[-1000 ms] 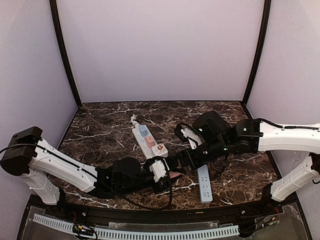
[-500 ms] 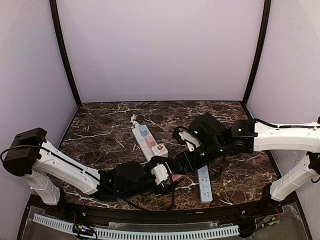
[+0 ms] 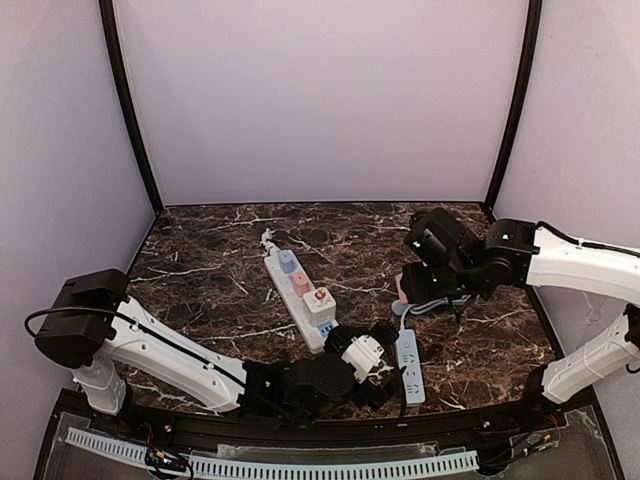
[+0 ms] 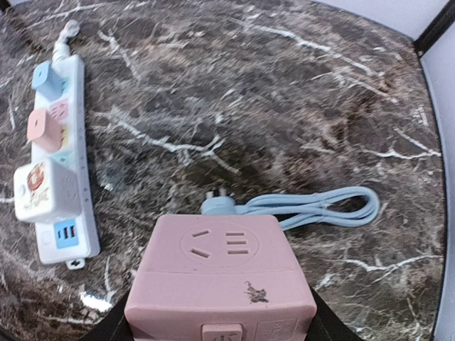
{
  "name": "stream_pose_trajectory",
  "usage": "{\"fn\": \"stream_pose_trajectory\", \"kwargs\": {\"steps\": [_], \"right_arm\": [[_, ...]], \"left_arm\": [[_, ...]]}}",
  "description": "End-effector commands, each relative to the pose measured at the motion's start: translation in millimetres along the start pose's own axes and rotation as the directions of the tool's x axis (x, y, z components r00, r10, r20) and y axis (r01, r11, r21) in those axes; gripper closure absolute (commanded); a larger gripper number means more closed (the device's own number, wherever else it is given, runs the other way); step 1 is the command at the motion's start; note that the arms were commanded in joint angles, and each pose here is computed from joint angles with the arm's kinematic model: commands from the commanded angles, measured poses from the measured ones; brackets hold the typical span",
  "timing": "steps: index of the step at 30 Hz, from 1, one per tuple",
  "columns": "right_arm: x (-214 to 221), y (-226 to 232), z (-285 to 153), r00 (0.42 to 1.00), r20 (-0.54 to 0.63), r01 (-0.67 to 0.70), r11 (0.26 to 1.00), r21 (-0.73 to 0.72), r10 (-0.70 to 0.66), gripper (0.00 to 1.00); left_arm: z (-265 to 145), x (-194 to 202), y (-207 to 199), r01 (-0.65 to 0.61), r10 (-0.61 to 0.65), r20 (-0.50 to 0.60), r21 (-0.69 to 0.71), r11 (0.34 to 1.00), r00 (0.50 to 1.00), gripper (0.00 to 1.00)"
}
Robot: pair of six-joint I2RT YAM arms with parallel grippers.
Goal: Insert the plug
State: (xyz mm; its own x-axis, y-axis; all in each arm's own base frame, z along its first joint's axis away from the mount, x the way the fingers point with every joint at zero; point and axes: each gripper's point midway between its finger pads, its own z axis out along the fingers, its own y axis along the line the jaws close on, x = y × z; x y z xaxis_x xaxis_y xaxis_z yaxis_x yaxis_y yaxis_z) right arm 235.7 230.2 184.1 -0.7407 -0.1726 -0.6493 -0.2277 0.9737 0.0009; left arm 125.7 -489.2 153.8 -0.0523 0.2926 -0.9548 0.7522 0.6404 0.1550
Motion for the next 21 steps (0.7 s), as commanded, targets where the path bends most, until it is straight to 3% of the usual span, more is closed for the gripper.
{"fn": "stream_pose_trajectory", "kwargs": {"steps": [1, 7, 13, 21], "right_arm": [[-43, -50, -33, 0.976, 0.197, -0.127, 0.975, 0.181, 0.09, 0.96], [-55, -64, -59, 0.939, 0.293, -0.221, 0.968, 0.12, 0.178, 0.98], [-49, -70, -63, 0.932, 0.303, -0.24, 0.966, 0.096, 0.201, 1.0], [-48, -66, -63, 0.929, 0.307, -0.234, 0.971, 0.057, 0.206, 1.0]], "left_arm": [[10, 27, -7, 0.099, -0.111, -0.107, -0.109, 0.989, 0.988, 0.01], [37, 35, -34, 0.129, -0.152, -0.169, -0.142, 0.981, 0.974, 0.01], [50, 28, -42, 0.228, -0.254, -0.126, -0.189, 0.955, 0.959, 0.01], [74, 52, -59, 0.234, -0.286, -0.192, -0.255, 0.938, 0.939, 0.01]]}}
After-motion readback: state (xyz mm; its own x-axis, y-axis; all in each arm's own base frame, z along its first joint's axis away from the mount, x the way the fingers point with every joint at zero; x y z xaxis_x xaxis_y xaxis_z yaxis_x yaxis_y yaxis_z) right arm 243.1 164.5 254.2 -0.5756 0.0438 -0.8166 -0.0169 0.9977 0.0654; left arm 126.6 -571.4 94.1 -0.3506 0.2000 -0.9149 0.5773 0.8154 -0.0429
